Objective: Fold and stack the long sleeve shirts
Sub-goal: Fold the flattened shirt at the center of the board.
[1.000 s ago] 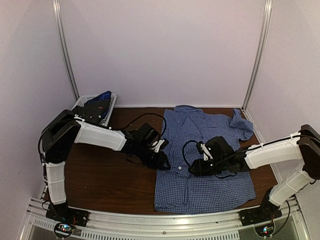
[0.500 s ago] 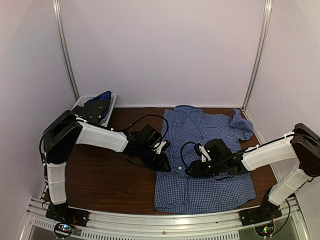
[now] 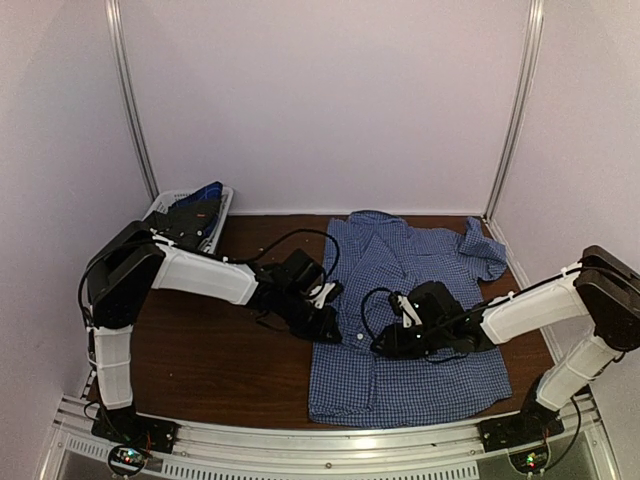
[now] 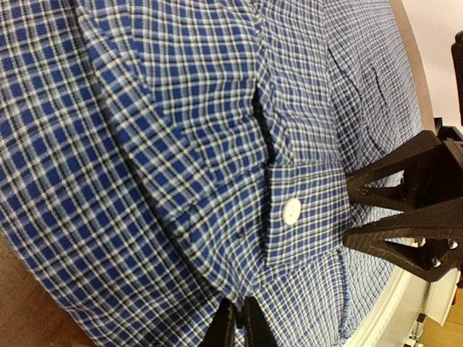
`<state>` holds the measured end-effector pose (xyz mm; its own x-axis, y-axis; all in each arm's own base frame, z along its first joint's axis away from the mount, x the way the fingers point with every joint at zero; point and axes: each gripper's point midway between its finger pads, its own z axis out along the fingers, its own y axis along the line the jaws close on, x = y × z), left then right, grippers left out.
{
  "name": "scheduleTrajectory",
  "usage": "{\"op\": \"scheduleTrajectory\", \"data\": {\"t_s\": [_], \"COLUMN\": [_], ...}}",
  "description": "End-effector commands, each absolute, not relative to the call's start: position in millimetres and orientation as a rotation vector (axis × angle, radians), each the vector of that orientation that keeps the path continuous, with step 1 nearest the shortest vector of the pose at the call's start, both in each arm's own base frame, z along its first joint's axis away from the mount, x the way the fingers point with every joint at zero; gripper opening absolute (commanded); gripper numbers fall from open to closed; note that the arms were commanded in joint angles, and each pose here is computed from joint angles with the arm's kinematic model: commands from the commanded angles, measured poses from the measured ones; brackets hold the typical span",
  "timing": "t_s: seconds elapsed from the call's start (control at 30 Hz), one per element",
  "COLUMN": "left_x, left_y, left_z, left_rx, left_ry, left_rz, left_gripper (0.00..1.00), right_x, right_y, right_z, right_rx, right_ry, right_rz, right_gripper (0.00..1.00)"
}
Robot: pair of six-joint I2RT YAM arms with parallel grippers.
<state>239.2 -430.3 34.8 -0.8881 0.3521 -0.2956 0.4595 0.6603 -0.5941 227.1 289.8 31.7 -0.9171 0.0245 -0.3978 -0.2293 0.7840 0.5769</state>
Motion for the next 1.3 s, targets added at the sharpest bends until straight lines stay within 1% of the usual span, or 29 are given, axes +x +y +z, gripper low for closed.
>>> {"op": "scheduleTrajectory", "data": {"t_s": [0.0, 0.1, 0.17, 0.43, 0.53, 0.8, 1.0, 1.27], "left_x": [241, 239, 239, 234, 228, 209, 202, 195], "left_y": [-441, -442, -443, -440, -439, -432, -420, -407], "left_z": [41, 42, 44, 55, 64, 79, 79, 68], "left_rx": [0.695, 0.7, 0.703, 0.721, 0.734, 0.75, 0.719, 0.707], "left_ry": [2.678, 2.676, 2.671, 2.667, 2.659, 2.66, 2.671, 2.706], "left_rz": [-1.068, -1.073, -1.077, -1.078, -1.086, -1.074, -1.039, -0.999], "left_gripper": [0.06, 0.04, 0.03, 0.0, 0.0, 0.0, 0.0, 0.0], "right_x": [227, 229, 230, 233, 231, 220, 201, 191], "right_y": [292, 292, 294, 296, 295, 291, 301, 318], "right_z": [30, 32, 34, 45, 51, 68, 56, 49], "right_rx": [-0.132, -0.127, -0.128, -0.146, -0.161, -0.197, -0.231, -0.264], "right_ry": [2.588, 2.58, 2.575, 2.569, 2.573, 2.573, 2.624, 2.643], "right_rz": [0.94, 0.942, 0.943, 0.931, 0.928, 0.942, 0.964, 0.982], "right_gripper": [0.39, 0.39, 0.37, 0.06, 0.01, 0.0, 0.0, 0.0]}}
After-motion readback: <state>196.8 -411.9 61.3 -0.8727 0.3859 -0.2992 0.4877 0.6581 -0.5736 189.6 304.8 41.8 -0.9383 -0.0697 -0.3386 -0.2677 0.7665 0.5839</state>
